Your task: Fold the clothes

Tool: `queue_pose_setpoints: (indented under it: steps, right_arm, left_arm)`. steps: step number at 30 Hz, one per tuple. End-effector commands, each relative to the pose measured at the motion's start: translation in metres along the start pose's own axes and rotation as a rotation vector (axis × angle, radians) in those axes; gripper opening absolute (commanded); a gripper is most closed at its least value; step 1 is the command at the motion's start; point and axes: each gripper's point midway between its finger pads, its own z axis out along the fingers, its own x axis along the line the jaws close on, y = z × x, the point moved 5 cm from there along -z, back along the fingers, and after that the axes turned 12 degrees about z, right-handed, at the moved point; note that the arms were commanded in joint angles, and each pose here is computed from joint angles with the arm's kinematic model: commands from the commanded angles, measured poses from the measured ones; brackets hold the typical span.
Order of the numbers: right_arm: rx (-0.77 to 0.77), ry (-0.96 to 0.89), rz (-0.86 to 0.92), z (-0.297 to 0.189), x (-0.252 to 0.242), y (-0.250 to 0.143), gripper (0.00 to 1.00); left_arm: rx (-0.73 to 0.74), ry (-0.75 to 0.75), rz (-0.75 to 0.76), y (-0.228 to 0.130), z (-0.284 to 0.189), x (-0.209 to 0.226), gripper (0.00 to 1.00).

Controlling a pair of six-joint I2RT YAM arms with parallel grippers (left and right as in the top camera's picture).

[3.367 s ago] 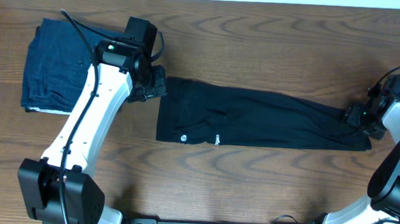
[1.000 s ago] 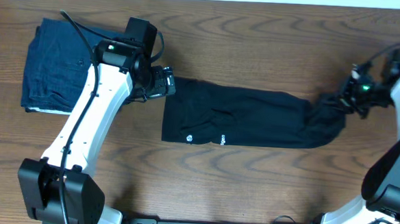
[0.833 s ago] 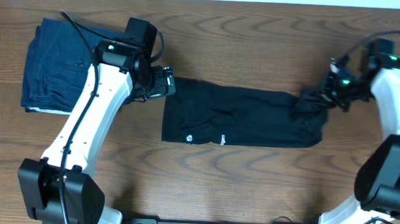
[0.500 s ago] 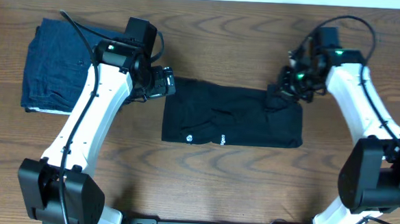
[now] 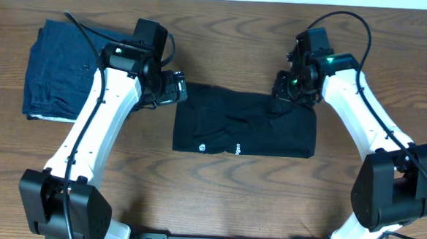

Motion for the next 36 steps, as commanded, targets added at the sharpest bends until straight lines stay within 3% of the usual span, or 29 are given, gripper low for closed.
queue_pose_setpoints:
  steps: [1,12,14,19,23,25,28,35,36]
  right_arm:
    - [-0.004,-0.004,-0.001,0.008,0.005,-0.007,0.01]
    - [0.046,0.040,-0.051,0.030,0.013,-0.030,0.04]
    - [0.053,0.060,-0.077,0.031,0.018,-0.032,0.15]
    - [0.064,0.091,-0.115,0.032,0.028,-0.038,0.30]
    - [0.105,0.306,-0.442,0.020,0.053,-0.044,0.39]
    - [0.096,0.310,-0.447,0.009,0.052,-0.038,0.40]
    - [0.075,0.305,-0.416,-0.008,0.046,-0.027,0.37]
    - [0.015,0.016,-0.231,-0.027,-0.018,-0.006,0.02]
    - [0.025,-0.010,-0.211,-0.027,-0.026,-0.006,0.01]
  left_arm:
    - [0.015,0.013,-0.003,-0.002,0.004,0.003,0.98]
    - [0.015,0.013,-0.003,-0.002,0.004,0.003,0.98]
    - [0.015,0.013,-0.003,-0.002,0.004,0.003,0.98]
    - [0.015,0.013,-0.003,-0.002,0.004,0.003,0.98]
    - [0.015,0.013,-0.003,-0.002,0.004,0.003,0.98]
    - [0.015,0.013,-0.003,-0.002,0.004,0.003,0.98]
    - [0.015,0.013,-0.003,-0.002,0.004,0.003,0.98]
    - [0.015,0.013,-0.003,-0.002,0.004,0.003,0.98]
    - [0.015,0.013,-0.003,-0.002,0.004,0.003,0.98]
